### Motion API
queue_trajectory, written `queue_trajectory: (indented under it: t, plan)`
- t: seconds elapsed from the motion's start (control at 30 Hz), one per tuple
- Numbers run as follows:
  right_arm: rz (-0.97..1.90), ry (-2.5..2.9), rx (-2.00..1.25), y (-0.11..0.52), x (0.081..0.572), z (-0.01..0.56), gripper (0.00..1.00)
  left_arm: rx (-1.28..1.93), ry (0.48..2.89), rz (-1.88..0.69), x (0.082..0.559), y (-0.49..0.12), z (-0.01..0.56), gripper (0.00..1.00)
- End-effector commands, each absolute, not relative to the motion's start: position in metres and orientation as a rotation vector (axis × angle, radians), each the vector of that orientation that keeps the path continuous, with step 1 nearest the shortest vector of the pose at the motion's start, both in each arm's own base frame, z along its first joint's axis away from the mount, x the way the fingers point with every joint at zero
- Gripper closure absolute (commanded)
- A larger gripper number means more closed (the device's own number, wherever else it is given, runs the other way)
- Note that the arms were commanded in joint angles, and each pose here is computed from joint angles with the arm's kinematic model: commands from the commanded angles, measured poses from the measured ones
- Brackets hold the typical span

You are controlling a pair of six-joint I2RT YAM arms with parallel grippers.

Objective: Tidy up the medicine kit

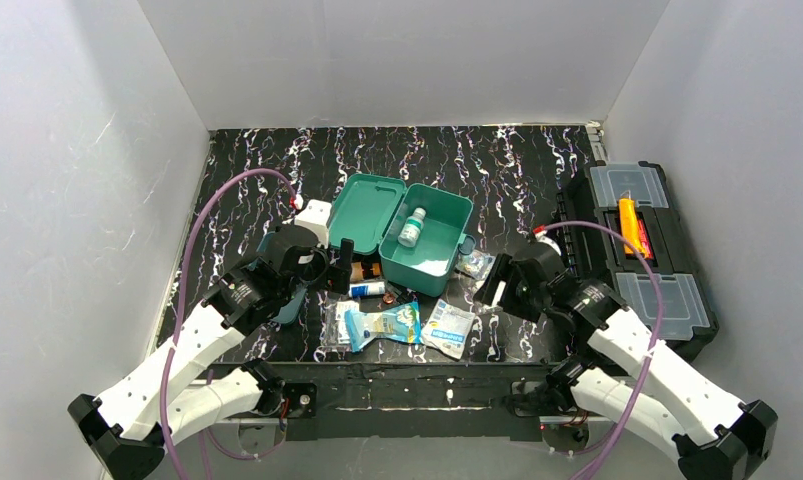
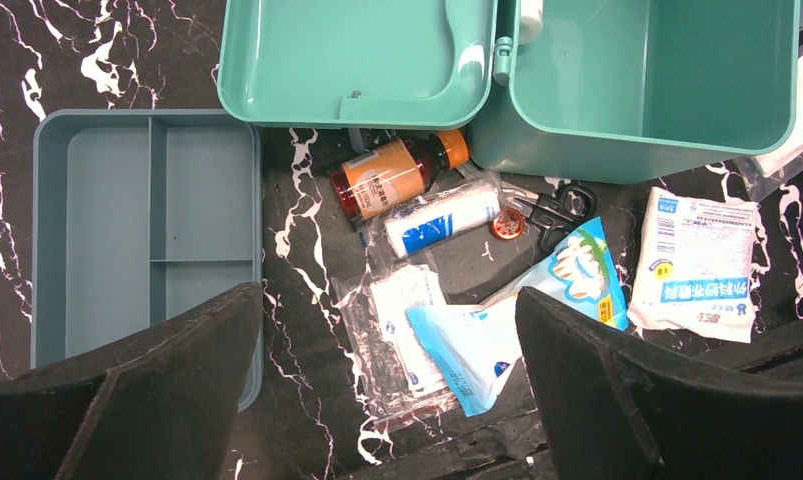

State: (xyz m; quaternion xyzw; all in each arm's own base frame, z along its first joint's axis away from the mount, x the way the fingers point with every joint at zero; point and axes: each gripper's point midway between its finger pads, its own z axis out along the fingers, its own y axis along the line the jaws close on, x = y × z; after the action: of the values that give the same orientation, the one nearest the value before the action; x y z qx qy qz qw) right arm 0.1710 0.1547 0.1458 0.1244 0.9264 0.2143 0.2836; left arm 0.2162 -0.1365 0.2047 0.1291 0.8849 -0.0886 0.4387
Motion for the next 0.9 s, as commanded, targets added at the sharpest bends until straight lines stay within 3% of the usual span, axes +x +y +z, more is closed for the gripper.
queue_trajectory:
  t: [0.0,0.23,0.47,0.87]
  plan:
    - [0.639,2.549,0.336,0.161,0.155,0.123,0.18,0.309,2.186,-0.199,0.218,-0.133,0.210,0.02]
    - [0.727,2.601,0.297,0.185,0.150,0.101,0.22,0.349,2.380,-0.163,0.211,-0.143,0.175,0.02]
    - [0.768,2.528,0.195,0.237,0.184,0.143,0.22,0.455,2.599,-0.021,0.215,-0.150,0.135,0.00]
    - [0.713,2.496,0.190,0.283,0.238,0.163,0.22,0.450,2.688,0.023,0.237,-0.144,0.119,0.01]
